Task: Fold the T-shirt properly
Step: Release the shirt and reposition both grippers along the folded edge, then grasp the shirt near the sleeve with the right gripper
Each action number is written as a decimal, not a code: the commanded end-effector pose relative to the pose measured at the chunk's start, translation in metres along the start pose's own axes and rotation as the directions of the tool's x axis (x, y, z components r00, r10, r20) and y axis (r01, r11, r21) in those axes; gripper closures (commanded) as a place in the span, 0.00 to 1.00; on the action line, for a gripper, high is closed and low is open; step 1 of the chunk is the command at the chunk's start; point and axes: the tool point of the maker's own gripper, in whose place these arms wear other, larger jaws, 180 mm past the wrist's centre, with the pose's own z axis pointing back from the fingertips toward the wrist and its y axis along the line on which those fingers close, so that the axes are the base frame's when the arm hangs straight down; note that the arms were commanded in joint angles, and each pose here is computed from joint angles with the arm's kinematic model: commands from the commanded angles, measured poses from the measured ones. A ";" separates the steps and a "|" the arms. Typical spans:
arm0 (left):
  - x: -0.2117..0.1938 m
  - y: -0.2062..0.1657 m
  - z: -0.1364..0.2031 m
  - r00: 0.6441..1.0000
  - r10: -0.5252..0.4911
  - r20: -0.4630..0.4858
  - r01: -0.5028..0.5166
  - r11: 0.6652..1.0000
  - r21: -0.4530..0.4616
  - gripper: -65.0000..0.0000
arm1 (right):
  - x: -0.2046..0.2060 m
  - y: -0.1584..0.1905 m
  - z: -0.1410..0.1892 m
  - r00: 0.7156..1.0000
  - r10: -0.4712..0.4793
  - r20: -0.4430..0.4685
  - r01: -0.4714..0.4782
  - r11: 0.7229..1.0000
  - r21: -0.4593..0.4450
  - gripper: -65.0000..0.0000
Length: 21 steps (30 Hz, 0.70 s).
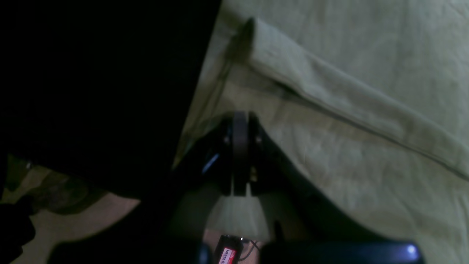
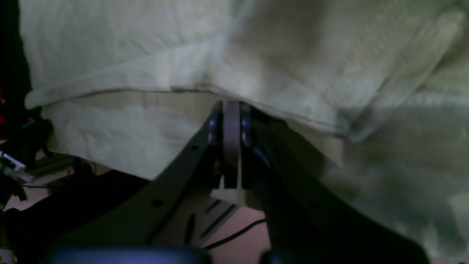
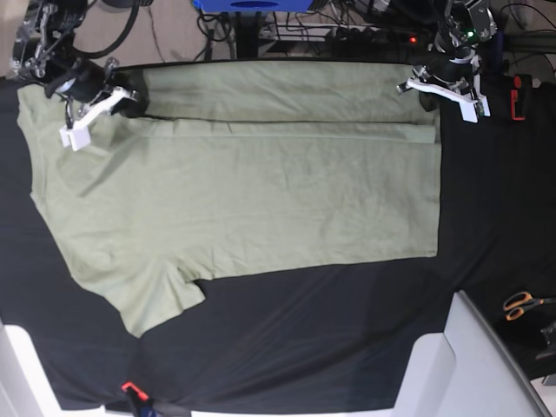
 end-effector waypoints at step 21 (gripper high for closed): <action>0.036 -0.015 -0.026 0.997 0.025 0.068 -0.022 0.999 -0.042 1.00 | 0.034 0.002 -0.005 0.998 0.011 0.056 -0.013 1.000 0.026 0.99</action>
